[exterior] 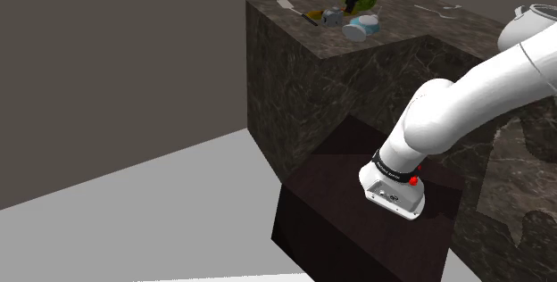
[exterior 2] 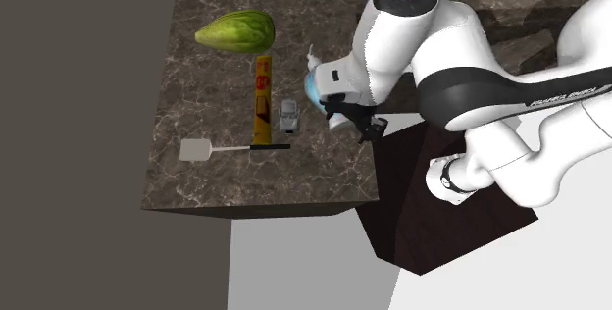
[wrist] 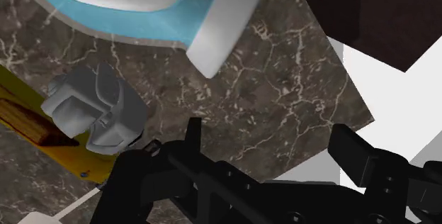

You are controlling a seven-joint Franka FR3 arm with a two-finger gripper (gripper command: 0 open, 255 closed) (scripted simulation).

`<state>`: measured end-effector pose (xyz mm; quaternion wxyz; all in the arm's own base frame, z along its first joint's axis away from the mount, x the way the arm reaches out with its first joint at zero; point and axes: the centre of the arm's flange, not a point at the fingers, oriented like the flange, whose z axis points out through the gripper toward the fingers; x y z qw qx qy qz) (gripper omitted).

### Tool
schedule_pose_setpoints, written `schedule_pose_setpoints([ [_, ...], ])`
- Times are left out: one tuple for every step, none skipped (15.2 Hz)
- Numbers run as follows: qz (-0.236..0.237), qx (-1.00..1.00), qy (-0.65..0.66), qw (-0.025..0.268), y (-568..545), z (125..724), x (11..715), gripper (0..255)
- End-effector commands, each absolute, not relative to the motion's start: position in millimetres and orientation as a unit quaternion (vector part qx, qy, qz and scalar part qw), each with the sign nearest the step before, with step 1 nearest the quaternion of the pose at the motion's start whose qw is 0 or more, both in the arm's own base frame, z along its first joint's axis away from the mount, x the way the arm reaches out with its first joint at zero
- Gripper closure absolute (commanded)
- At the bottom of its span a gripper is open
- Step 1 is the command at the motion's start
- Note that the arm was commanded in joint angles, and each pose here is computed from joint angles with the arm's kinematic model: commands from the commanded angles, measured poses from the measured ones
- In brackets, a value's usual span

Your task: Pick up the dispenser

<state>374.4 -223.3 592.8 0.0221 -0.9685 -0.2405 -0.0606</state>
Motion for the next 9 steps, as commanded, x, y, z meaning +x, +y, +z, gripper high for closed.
schedule_pose_setpoints([
  [-0.058, -0.960, -0.271, 0.026, -251, 584, 384, 0],
  [-0.058, -0.956, -0.285, 0.028, -262, 581, 392, 0],
  [-0.057, -0.952, -0.298, 0.030, -274, 578, 400, 0],
  [-0.057, -0.948, -0.312, 0.032, -285, 576, 408, 0],
  [-0.056, -0.943, -0.325, 0.033, -296, 573, 416, 0],
  [-0.055, -0.939, -0.339, 0.035, -307, 570, 425, 0],
  [-0.055, -0.934, -0.352, 0.037, -317, 567, 434, 0],
  [-0.054, -0.928, -0.365, 0.039, -327, 564, 443, 0],
  [-0.054, -0.923, -0.379, 0.041, -337, 561, 453, 0],
])
